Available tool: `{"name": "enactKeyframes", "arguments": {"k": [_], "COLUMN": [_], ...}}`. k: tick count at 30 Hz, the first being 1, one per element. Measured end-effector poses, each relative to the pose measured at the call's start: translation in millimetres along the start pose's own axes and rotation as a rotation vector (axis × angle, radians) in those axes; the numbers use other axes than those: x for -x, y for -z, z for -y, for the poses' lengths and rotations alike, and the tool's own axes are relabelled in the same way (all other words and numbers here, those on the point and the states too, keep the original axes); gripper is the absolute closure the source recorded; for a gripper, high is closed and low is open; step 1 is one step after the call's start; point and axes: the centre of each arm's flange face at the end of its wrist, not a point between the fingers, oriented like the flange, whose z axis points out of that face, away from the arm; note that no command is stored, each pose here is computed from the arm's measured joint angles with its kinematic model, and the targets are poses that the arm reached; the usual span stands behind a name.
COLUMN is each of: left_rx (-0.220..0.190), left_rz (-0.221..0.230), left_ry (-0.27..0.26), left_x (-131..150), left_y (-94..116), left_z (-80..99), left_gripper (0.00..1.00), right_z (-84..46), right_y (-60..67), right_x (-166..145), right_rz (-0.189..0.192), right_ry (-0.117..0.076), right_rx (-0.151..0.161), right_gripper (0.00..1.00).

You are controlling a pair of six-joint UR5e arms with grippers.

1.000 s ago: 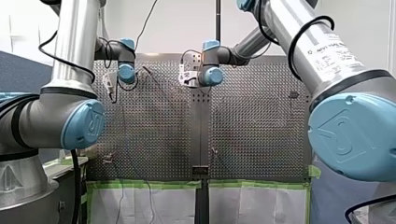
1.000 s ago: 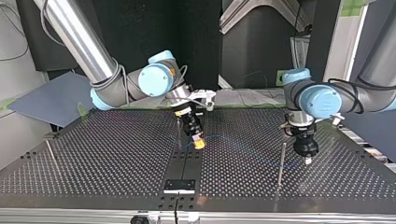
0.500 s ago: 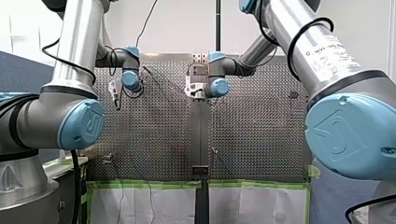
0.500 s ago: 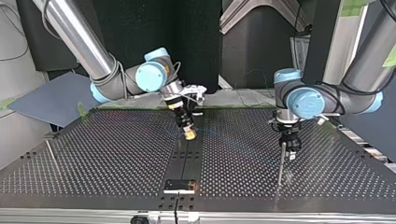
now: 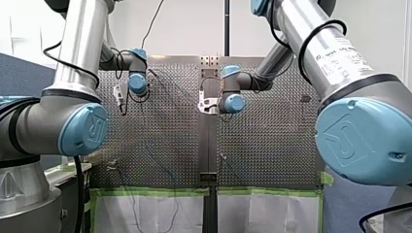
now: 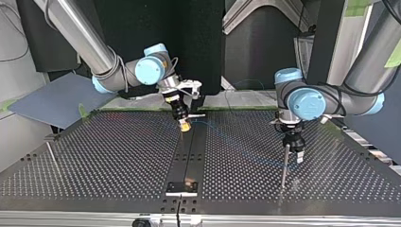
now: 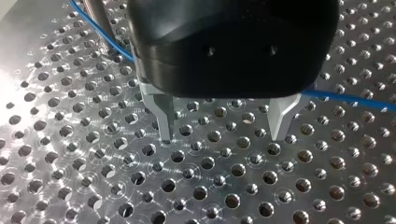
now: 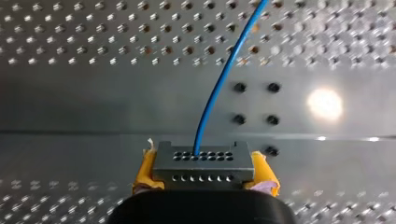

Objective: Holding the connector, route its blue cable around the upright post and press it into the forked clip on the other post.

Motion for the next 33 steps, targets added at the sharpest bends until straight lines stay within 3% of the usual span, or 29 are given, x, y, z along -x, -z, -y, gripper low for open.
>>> {"name": "enactKeyframes", "arguments": {"k": [8, 15, 20, 33], "left_rx": [0.001, 0.004, 0.006, 0.007], "left_rz": [0.003, 0.005, 0.006, 0.007], "left_ry": [0.008, 0.014, 0.015, 0.015], "left_x": [0.3, 0.8, 1.0, 1.4], "left_y": [-0.4, -1.3, -1.6, -2.0], "left_z": [0.1, -1.5, -2.1, -2.9], "left_gripper": [0.00, 0.00, 0.00, 0.00], "right_z": [-12.7, -21.6, -30.8, -85.6], "right_y": [11.5, 20.1, 24.7, 46.5], "right_x": [36.3, 84.4, 110.8, 144.0], "right_rz": [0.014, 0.096, 0.126, 0.129], "right_ry": [-0.007, 0.005, 0.007, -0.012], "right_rx": [0.036, 0.088, 0.125, 0.239], "right_gripper": [1.00, 1.00, 1.00, 1.00]}}
